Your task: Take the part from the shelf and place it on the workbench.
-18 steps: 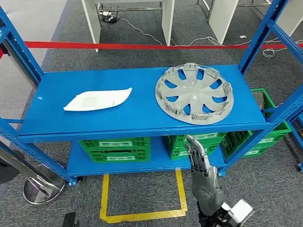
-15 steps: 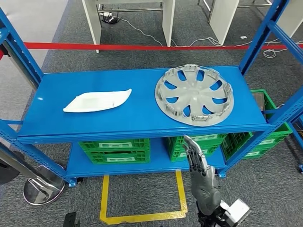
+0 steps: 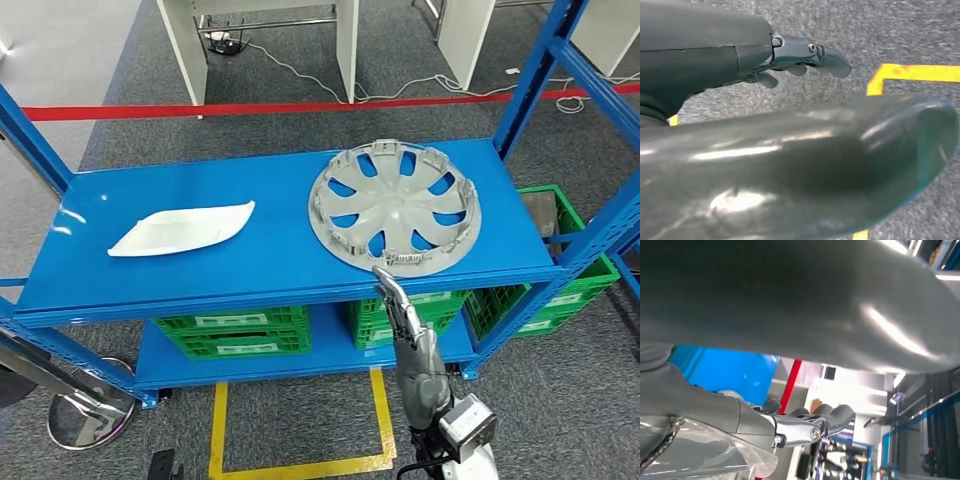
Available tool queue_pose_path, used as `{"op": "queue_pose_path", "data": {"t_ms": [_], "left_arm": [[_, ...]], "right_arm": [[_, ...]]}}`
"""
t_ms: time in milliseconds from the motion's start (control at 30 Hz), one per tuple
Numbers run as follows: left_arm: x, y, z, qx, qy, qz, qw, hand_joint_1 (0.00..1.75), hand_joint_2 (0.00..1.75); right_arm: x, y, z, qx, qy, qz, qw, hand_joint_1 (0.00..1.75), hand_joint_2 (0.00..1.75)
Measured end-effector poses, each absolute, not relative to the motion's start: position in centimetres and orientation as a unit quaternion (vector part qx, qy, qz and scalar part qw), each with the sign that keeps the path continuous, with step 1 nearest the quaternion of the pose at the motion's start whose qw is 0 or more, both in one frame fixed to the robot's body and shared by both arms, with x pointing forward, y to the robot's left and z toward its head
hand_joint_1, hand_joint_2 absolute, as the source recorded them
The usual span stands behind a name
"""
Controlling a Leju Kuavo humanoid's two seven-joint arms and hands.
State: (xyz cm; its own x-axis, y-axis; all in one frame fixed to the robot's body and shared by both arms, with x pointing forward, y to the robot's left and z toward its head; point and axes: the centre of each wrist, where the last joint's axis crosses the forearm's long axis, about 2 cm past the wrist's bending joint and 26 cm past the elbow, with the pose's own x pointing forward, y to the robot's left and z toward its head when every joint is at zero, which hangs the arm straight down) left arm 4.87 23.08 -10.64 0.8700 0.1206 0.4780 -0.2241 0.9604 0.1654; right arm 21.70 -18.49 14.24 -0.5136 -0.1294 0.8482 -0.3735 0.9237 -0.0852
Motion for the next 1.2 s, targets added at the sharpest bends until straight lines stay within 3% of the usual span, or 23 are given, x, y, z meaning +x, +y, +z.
{"op": "queue_pose_path", "data": {"t_ms": [233, 367, 833, 1200], "left_arm": [[4.9, 22.5, -10.6, 0.101, -0.235, 0.097, 0.962, 0.0, 0.0], [5.1, 21.7, -10.4, 0.086, -0.229, 0.099, 0.965, 0.0, 0.0], [5.7, 19.4, -10.0, 0.044, -0.222, 0.066, 0.972, 0.0, 0.0], [5.7, 19.1, -9.9, 0.04, -0.215, 0.064, 0.974, 0.0, 0.0]], "right_arm": [[22.4, -18.7, 14.3, 0.08, -0.862, 0.163, 0.473, 0.0, 0.0], [24.4, -19.5, 14.2, -0.014, -0.852, 0.223, 0.473, 0.0, 1.75], [38.0, -21.7, 15.9, -0.164, -0.774, 0.378, 0.481, 0.0, 1.75], [40.7, -21.0, 15.5, -0.195, -0.733, 0.411, 0.506, 0.0, 1.75]]}}
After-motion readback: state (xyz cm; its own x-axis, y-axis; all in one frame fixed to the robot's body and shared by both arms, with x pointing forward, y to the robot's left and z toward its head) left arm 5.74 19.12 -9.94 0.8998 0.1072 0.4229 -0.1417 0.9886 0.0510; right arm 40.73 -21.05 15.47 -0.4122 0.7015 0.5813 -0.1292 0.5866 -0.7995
